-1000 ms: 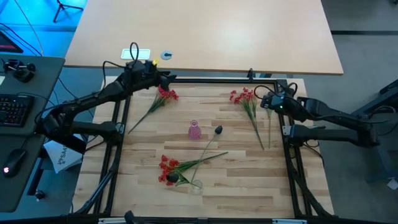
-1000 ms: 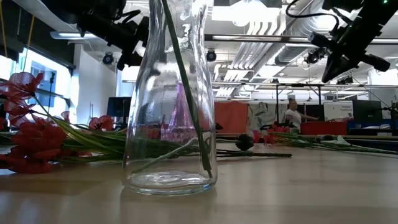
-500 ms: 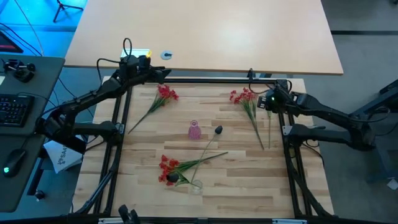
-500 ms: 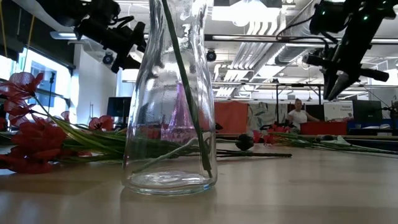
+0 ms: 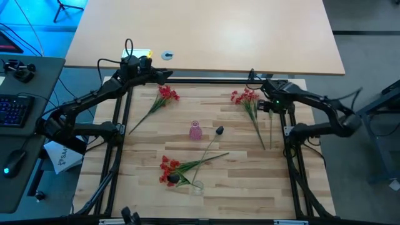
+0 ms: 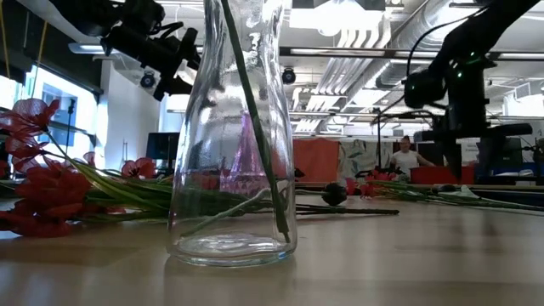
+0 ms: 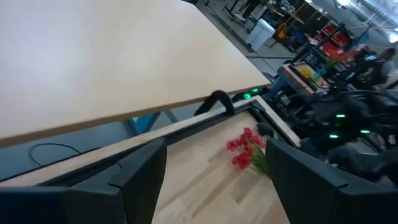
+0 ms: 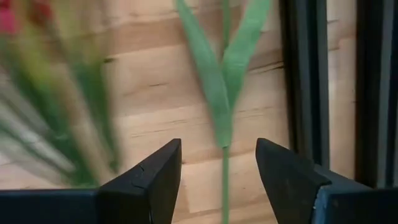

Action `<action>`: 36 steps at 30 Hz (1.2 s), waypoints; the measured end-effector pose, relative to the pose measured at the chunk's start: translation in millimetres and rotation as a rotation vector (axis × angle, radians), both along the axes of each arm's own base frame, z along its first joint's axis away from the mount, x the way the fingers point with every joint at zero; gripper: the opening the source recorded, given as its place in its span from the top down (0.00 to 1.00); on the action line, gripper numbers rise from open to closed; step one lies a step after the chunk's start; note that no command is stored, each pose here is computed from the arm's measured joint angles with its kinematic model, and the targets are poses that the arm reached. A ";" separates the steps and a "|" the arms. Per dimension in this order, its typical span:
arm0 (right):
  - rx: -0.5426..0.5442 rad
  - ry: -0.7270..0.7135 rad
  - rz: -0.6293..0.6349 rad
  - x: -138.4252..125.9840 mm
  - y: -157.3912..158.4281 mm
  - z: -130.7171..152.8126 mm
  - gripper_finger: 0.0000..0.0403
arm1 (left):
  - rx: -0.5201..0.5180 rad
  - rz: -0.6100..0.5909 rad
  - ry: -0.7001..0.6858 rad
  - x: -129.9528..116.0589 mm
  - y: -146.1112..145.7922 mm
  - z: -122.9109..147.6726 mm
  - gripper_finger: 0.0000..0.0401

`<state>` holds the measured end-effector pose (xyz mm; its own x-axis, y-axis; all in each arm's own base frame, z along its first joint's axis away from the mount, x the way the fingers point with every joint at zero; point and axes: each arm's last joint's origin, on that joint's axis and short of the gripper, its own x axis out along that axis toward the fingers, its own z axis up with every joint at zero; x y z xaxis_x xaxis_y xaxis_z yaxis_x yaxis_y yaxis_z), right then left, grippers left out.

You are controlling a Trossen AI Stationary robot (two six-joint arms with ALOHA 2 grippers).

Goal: Sort flowers into vase by color
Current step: Put the top black flower into the transparent vase

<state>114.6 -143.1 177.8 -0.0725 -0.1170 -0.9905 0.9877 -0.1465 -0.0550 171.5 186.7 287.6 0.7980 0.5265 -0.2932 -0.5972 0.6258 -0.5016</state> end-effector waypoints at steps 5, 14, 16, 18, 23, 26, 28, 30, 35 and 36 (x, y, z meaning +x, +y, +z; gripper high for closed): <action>0.076 -0.007 0.050 8.2 -8.0 -17.0 0.51 | -0.009 -0.026 0.000 2.0 -2.3 -0.6 0.35; 0.111 0.062 0.033 4.4 -19.4 -33.0 0.54 | -0.046 -0.033 0.003 3.7 -4.9 -2.7 0.35; 0.109 0.060 0.029 4.2 -19.8 -32.9 0.55 | -0.047 -0.033 0.002 3.7 -4.9 -2.7 0.35; 0.116 0.055 0.033 2.5 -21.3 -33.5 0.56 | -0.048 -0.033 0.002 3.7 -4.9 -2.7 0.35; 0.179 0.007 0.045 -6.8 -20.6 -46.1 0.61 | -0.048 -0.034 0.002 3.7 -4.9 -2.7 0.35; 0.192 -0.021 0.053 -11.2 -19.7 -50.8 0.64 | -0.053 -0.055 -0.004 4.0 -5.4 -2.5 0.35; 0.195 -0.027 0.077 -12.0 -19.9 -51.3 0.67 | -0.062 -0.118 -0.023 5.0 -6.9 -1.8 0.35; 0.190 -0.028 0.113 -11.7 -20.3 -50.9 0.72 | -0.062 -0.210 -0.060 6.7 -8.9 1.0 0.35; 0.126 -0.065 0.205 -9.0 -23.3 -40.3 0.96 | -0.032 -0.406 -0.219 8.0 -12.4 18.0 0.35; 0.110 -0.071 0.223 -8.4 -22.8 -36.6 0.97 | -0.006 -0.435 -0.260 6.2 -13.3 24.7 0.35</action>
